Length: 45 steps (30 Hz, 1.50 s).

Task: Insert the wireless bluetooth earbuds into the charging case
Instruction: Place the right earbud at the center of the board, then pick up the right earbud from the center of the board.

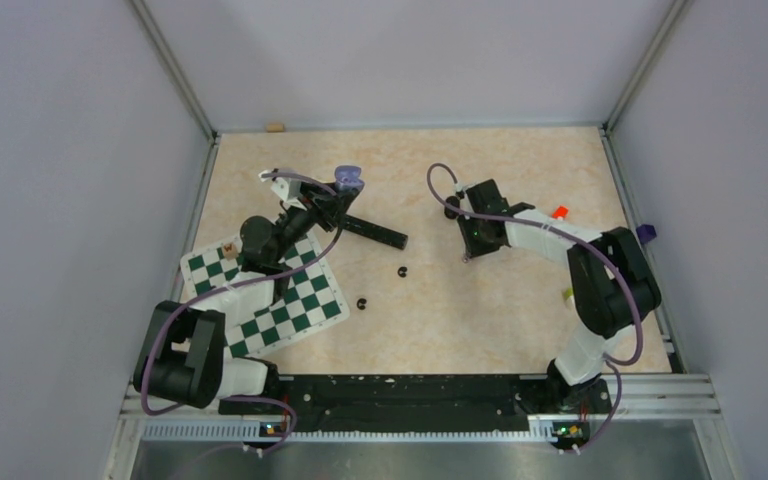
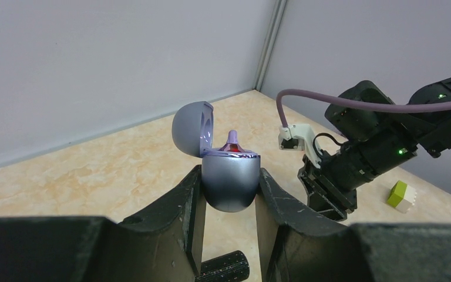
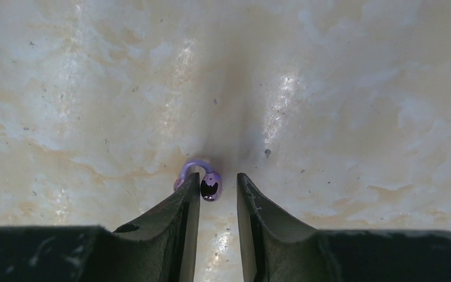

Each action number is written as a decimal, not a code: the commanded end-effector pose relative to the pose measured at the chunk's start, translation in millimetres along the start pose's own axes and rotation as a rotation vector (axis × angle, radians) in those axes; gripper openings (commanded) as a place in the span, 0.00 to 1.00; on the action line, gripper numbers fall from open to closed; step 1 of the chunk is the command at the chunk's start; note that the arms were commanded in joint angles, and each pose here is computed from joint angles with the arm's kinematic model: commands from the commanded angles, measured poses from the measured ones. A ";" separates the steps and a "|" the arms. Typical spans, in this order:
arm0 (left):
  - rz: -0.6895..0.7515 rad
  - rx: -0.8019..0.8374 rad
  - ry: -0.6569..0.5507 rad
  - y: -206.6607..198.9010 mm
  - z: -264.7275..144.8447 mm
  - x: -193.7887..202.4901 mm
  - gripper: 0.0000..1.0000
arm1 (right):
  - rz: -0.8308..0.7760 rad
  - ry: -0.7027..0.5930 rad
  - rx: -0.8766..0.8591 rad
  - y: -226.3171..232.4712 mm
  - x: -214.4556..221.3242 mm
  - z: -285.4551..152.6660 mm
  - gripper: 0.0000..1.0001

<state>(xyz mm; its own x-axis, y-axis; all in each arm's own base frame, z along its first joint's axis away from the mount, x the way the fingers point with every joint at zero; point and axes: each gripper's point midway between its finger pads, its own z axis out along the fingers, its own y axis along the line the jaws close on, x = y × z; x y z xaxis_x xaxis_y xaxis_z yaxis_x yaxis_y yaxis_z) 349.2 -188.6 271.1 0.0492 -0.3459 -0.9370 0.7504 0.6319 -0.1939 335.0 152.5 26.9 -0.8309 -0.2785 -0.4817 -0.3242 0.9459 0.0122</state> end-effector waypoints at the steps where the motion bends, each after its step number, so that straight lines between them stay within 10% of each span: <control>1: 0.031 0.017 -0.064 -2.3 5.9 -23.0 0.00 | -0.018 -0.092 -0.012 0.4 -40.7 -30.1 0.29; 23: 0.027 0.021 -0.061 -1.8 5.2 -23.9 0.00 | -0.450 0.215 -0.158 10.3 -51.7 -1.6 0.21; 45: 0.021 0.027 -0.070 -3.9 4.3 -27.9 0.00 | -0.502 0.321 -0.167 11.4 -10.4 4.3 0.17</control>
<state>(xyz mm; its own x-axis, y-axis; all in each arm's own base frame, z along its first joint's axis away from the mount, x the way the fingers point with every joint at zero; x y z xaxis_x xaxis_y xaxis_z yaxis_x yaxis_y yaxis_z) 351.2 -185.4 270.4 0.0314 -0.3605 -0.9322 0.7444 0.6309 -0.2189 345.7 164.4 25.0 -0.6691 -0.7220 -0.1762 -0.7345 0.6785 0.0091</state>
